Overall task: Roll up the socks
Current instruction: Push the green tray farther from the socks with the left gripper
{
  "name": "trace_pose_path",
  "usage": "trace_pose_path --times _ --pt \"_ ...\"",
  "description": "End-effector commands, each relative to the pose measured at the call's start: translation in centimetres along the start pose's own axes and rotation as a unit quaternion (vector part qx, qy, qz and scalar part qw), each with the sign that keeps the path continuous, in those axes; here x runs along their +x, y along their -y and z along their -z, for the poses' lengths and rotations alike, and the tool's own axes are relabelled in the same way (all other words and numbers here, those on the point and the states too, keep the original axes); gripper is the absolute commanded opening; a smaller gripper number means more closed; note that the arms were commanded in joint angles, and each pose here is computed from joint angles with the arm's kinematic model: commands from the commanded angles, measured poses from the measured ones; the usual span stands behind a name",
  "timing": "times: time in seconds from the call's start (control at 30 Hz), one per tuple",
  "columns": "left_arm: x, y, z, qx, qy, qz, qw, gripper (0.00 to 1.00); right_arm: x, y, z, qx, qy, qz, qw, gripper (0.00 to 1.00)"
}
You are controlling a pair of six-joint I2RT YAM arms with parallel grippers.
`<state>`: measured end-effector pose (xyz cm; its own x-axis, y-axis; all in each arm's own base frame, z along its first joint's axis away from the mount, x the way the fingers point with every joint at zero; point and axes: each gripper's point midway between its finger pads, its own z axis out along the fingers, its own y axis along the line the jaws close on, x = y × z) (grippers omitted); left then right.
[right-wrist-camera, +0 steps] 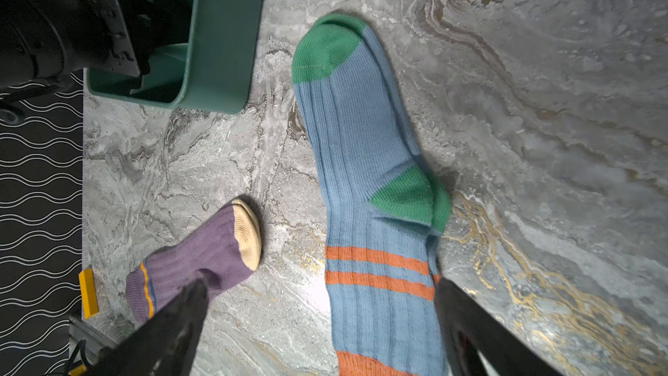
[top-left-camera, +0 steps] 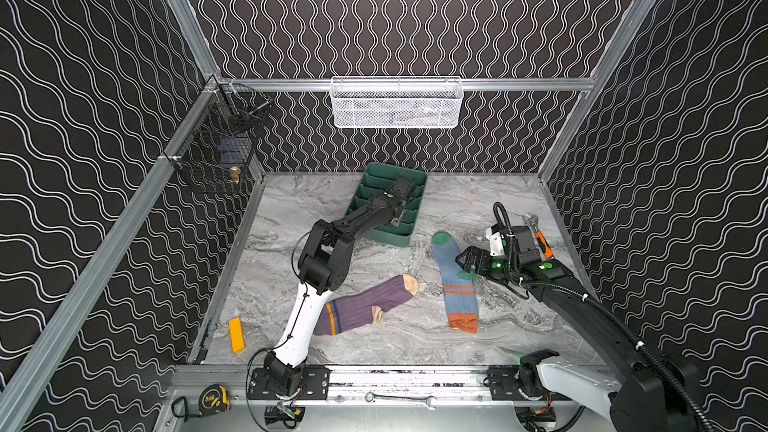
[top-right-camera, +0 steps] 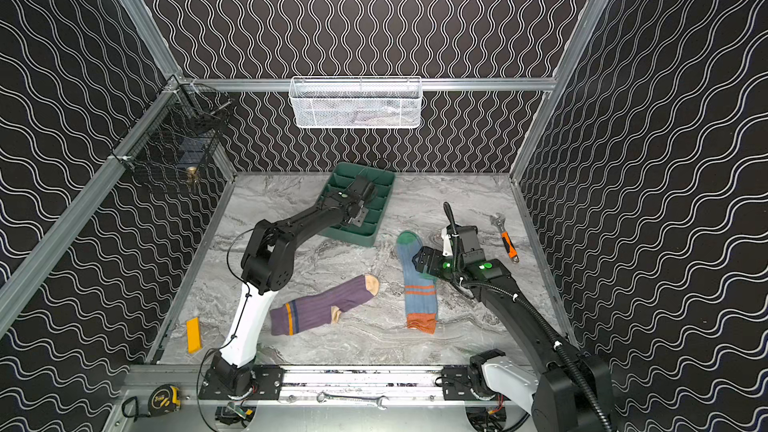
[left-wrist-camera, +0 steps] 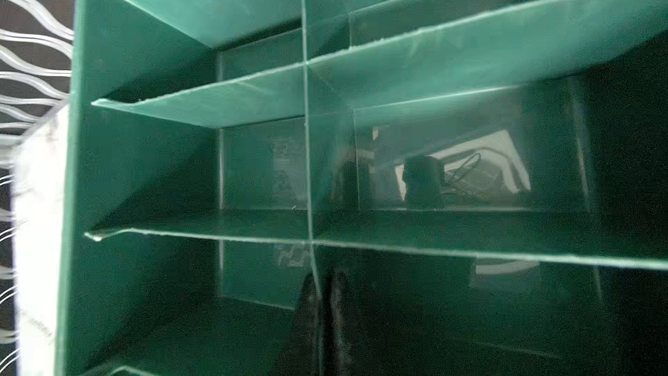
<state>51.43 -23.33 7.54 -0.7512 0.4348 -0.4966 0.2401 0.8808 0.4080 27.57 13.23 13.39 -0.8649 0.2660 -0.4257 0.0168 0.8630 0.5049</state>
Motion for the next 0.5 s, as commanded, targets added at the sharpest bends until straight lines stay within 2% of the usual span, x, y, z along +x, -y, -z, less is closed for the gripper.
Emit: trace_pose_path --times 0.0,0.23,0.47 --pt "2.2 -5.0 0.2 -0.1 -0.04 0.01 0.994 0.07 -0.1 -0.4 0.0 -0.011 0.003 0.0 1.0 1.0" --pt "7.8 -12.7 0.4 -0.126 -0.117 0.122 0.978 0.05 0.5 0.0 -0.5 -0.014 0.002 -0.004 1.0 1.0" --pt "12.3 -14.2 0.4 -0.123 -0.147 0.15 0.97 0.05 1.2 1.2 -1.5 0.007 -0.011 -0.005 1.0 1.0"
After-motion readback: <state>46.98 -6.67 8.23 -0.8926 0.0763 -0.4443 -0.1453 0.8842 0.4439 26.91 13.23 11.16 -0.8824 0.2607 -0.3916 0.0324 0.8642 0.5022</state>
